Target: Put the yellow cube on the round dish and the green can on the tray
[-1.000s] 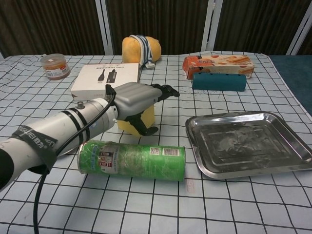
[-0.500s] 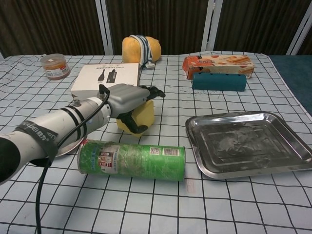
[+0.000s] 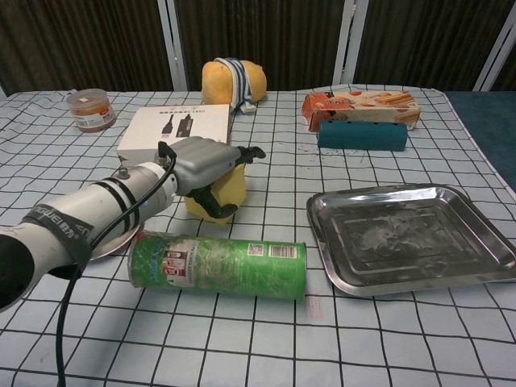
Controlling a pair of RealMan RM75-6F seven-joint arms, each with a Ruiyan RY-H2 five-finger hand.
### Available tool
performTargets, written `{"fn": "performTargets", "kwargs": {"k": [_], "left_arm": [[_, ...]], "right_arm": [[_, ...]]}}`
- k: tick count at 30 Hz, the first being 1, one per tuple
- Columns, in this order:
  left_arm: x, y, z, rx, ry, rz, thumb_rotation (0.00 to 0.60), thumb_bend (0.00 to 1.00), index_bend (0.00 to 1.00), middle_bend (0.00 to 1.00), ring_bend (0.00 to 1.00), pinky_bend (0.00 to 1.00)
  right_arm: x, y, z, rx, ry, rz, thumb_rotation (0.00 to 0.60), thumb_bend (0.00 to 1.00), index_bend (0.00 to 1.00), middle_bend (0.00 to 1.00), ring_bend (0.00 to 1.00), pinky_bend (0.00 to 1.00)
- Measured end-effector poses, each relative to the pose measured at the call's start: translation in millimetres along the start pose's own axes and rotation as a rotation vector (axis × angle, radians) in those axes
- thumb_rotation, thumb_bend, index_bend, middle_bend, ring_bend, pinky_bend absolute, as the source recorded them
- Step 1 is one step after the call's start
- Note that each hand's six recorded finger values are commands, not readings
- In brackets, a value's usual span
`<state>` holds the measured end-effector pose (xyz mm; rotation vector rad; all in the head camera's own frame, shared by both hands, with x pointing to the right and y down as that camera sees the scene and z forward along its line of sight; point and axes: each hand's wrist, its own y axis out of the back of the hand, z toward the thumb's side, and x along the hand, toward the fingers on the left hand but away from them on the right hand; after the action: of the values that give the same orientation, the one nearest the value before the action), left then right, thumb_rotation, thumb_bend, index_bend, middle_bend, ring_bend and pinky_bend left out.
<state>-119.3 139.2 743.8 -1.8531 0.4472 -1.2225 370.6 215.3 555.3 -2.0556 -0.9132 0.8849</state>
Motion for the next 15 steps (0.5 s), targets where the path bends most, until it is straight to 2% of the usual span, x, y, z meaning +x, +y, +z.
{"fn": "performTargets", "kwargs": {"k": [6, 11, 15], "left_arm": [[-3, 7, -2, 0.032, 0.001, 0.038, 0.600, 0.58, 0.02, 0.28, 0.49, 0.86], [-17, 28, -9, 0.053, -0.001, 0.090, 0.600, 0.58, 0.10, 0.32, 0.52, 0.86], [-37, 46, -23, 0.068, 0.017, 0.116, 0.600, 0.58, 0.12, 0.33, 0.52, 0.86]], "right_arm": [[-1, 0, -1, 0.001, -0.003, 0.000, 0.600, 0.04, 0.00, 0.00, 0.00, 0.00], [-1, 0, 0, -0.002, 0.000, 0.001, 0.600, 0.04, 0.00, 0.00, 0.00, 0.00], [0, 0, 1, -0.003, 0.001, 0.000, 0.600, 0.04, 0.00, 0.00, 0.00, 0.00]]}}
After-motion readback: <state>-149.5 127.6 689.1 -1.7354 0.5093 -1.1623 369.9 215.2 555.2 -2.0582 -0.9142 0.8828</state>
